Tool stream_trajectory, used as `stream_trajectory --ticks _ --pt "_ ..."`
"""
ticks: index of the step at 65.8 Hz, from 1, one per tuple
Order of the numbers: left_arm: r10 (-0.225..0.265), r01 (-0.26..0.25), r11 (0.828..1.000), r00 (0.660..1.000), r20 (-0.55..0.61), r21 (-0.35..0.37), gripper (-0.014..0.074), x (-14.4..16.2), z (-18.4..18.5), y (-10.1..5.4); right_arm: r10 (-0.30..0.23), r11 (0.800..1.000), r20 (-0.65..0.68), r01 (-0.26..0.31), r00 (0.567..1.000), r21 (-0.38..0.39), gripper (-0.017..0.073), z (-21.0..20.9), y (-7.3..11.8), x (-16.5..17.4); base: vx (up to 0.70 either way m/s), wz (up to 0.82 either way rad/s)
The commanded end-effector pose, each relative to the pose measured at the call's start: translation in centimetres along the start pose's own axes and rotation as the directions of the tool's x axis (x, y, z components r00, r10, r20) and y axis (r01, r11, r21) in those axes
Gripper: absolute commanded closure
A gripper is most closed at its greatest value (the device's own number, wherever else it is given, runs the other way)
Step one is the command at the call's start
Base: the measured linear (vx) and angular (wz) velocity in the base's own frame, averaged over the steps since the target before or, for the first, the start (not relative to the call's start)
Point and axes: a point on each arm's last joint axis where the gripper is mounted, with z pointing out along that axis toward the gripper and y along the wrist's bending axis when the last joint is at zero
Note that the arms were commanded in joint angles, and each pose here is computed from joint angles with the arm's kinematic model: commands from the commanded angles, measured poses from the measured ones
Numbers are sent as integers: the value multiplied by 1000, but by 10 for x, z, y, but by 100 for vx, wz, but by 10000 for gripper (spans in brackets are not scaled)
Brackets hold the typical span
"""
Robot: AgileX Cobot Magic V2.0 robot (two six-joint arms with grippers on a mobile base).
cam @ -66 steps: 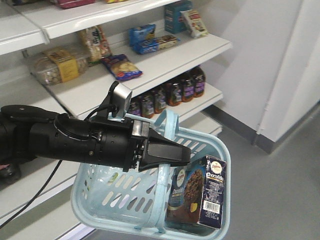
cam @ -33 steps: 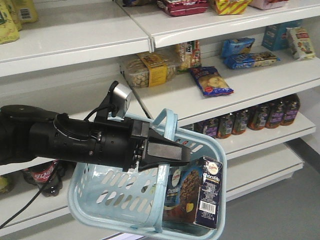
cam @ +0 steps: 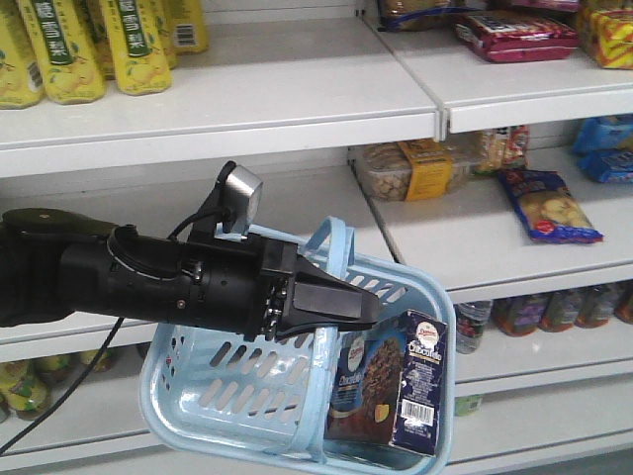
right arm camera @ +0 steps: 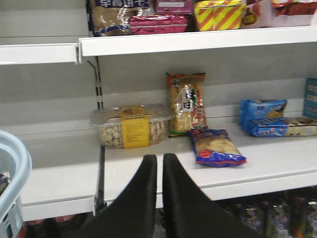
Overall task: Left arm holds basket, right arm returns cookies
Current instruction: 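Turn the base toward the snack shelf, basket held in left gripper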
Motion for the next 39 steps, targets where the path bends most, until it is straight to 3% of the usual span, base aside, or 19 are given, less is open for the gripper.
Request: stream_trajectory --ticks 1,22,39 --pt "25 -35 987 997 66 158 600 -7 -6 -35 -5 1000 64 5 998 -2 565 0 0 -1 15 45" --pt "25 -35 987 997 66 158 600 -7 -6 -35 -5 1000 64 5 998 -2 565 0 0 -1 13 41" --pt "25 -35 987 997 66 158 600 -7 -6 -35 -5 1000 63 5 998 -2 565 0 0 -1 9 17"
